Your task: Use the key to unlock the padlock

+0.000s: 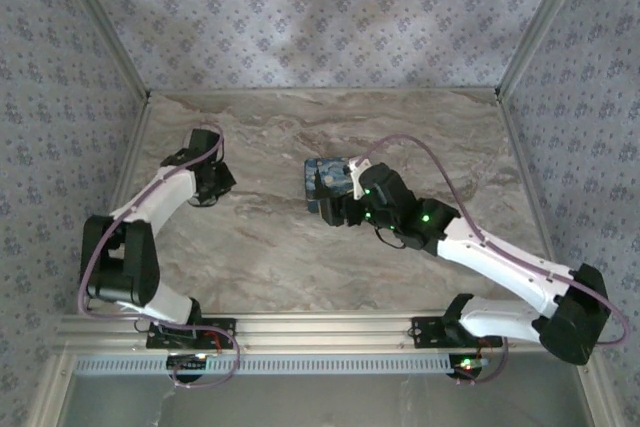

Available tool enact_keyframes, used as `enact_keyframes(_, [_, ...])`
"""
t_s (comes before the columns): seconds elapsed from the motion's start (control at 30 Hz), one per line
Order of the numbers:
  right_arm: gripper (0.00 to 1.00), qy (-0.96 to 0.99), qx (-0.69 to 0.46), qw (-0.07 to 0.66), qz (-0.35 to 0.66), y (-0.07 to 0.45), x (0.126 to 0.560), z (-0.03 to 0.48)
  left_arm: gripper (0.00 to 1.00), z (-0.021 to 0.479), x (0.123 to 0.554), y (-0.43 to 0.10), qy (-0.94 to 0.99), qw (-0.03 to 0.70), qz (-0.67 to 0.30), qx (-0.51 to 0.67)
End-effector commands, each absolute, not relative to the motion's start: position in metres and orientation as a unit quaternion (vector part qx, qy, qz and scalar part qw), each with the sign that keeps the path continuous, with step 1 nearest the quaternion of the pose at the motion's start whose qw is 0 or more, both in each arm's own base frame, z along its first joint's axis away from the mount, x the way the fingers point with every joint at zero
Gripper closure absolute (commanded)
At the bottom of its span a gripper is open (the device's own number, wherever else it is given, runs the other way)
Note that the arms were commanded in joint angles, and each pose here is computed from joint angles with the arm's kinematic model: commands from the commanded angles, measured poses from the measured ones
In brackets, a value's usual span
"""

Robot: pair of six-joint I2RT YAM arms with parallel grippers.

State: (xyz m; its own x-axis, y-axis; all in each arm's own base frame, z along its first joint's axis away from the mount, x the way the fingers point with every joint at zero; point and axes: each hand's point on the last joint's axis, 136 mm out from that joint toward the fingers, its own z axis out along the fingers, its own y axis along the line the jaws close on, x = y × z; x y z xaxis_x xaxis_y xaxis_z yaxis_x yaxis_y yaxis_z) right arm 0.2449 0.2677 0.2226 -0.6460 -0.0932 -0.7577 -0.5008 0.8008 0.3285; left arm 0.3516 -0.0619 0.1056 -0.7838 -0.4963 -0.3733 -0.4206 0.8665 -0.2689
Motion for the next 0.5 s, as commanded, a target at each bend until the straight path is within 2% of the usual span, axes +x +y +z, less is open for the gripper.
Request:
enact_keyframes(0.0, [0.23,0.859,-0.133,0.423,0.255,0.247,0.256,0.238,1.0,0.157,0.358,-0.092,0.933,0.256,-0.156,-0.198])
enact_keyframes(0.23, [0.26,0.83,-0.104,0.432,0.336,0.232,0.26,0.274,1.0,0.243,0.362,-0.168,0.893,0.317,-0.301,-0.105])
enact_keyframes(0.33, [0.29,0.808,-0.092,0.43,0.393,0.231,0.267,0.294,1.0,0.273,0.356,-0.198,0.877,0.333,-0.34,-0.067])
enact_keyframes(0.47, [0.31,0.794,-0.104,0.43,0.417,0.238,0.27,0.307,1.0,0.301,0.344,-0.232,0.862,0.339,-0.375,-0.027])
